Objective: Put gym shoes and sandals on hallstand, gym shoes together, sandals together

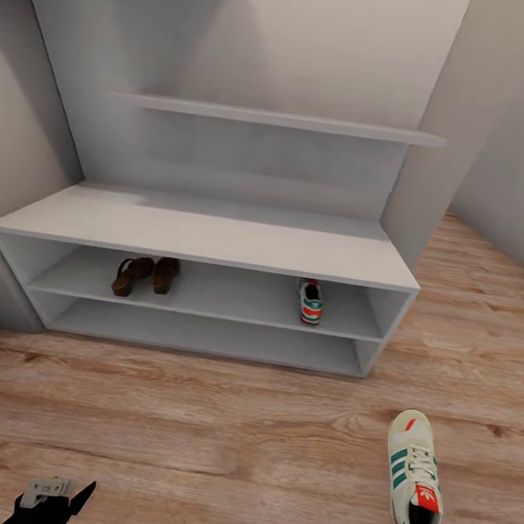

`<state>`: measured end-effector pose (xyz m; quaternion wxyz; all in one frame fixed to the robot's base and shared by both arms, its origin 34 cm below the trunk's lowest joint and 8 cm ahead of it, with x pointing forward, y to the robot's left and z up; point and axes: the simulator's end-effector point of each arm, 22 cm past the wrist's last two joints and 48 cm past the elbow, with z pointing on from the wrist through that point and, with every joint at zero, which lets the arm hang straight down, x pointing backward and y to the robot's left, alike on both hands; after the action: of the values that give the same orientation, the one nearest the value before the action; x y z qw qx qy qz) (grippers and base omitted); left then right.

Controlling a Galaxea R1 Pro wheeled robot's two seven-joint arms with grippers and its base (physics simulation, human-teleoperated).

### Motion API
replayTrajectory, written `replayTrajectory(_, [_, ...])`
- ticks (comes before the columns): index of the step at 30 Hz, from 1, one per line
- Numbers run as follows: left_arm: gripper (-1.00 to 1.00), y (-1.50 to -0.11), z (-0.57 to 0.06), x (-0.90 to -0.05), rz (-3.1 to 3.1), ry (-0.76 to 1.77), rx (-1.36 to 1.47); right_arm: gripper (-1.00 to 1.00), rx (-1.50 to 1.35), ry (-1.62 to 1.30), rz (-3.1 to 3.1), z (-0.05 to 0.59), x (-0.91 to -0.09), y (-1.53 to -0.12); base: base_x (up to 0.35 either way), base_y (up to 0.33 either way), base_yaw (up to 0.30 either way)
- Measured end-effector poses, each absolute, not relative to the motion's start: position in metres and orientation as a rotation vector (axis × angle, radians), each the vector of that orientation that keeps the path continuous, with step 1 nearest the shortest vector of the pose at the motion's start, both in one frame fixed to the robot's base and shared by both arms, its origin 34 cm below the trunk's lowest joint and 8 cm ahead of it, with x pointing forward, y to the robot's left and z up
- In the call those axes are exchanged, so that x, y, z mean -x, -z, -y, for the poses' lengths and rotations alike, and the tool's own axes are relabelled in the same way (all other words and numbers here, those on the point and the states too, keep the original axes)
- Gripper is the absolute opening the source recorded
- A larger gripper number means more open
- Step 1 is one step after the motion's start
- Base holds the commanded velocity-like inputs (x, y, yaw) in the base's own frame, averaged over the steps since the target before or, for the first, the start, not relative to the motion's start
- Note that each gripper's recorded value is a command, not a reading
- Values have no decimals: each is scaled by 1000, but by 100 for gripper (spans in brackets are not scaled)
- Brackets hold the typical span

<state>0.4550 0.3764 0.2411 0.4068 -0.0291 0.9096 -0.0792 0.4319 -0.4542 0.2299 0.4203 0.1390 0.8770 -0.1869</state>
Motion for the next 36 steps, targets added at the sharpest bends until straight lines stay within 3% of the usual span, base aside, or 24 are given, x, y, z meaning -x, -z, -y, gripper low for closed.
replayTrajectory(27, [100, -241, -376, -455, -2295, 200, 71, -100, -348, 468, -2198, 454, -432, -230, -38, 330, 0])
replayTrajectory(36, [100, -239, -367, -454, -2298, 210, 51, -100, -334, 461, -2204, 451, -432, -229, -46, 106, 0])
